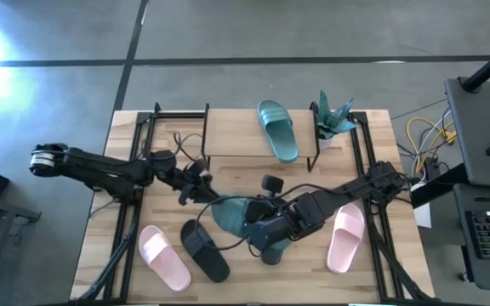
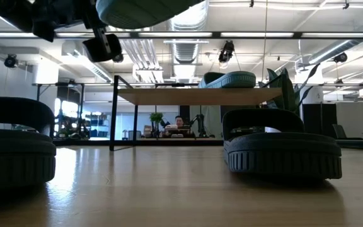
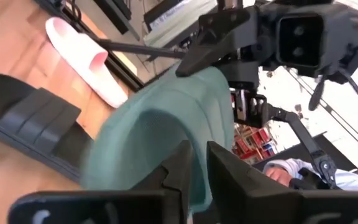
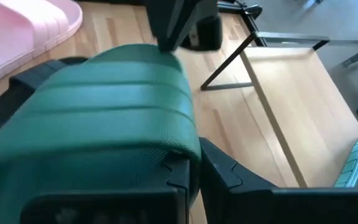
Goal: Pick and place slides into the shelf
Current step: Put the green slide on the shelf
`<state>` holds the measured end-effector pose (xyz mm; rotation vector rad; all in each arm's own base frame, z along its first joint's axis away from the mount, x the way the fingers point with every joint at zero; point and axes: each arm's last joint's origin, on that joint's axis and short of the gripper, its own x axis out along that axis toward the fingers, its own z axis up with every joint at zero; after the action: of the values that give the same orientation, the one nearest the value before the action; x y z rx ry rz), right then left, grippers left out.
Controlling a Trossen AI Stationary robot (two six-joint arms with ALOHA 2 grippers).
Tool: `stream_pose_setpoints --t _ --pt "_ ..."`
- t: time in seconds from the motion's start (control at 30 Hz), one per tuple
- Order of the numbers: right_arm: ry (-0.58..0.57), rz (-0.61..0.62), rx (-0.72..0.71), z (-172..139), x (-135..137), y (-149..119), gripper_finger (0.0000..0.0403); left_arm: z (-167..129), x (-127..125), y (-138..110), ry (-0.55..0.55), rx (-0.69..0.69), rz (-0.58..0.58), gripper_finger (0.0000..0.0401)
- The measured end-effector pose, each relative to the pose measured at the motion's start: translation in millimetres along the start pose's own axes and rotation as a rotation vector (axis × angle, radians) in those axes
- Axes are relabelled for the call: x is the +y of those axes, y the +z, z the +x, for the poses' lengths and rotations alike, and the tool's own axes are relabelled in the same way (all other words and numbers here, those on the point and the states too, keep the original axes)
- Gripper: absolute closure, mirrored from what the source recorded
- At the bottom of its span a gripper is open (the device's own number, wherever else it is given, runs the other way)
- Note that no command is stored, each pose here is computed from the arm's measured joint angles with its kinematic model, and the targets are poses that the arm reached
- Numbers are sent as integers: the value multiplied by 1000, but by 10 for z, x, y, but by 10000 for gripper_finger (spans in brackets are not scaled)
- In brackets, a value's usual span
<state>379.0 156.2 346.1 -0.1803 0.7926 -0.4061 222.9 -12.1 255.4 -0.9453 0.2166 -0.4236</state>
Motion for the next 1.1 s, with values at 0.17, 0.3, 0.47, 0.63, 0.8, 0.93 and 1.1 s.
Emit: stream_pose_setpoints --t 0.17,0.3,0.47,0.63,0.8,0.93,1.1 --pt "-2 23 5 0 -7 -4 391 -89 -14 -37 16 -17 0 297" --pt "-37 64 -6 18 -39 8 391 -149 -51 -49 10 -20 39 242" --pt "-135 212 -33 123 -224 71 390 -271 -47 -134 -15 -9 70 213" --pt "-239 439 -37 361 -596 160 390 -398 7 -248 18 16 36 212" --pt "-446 595 -86 618 -1079 225 390 -485 44 -319 26 -5 -7 212" --pt "-644 637 -132 778 -1476 245 390 -515 47 -326 36 -44 0 212" --pt "-701 701 -93 1025 -1832 219 390 -511 73 -326 66 -75 4 212"
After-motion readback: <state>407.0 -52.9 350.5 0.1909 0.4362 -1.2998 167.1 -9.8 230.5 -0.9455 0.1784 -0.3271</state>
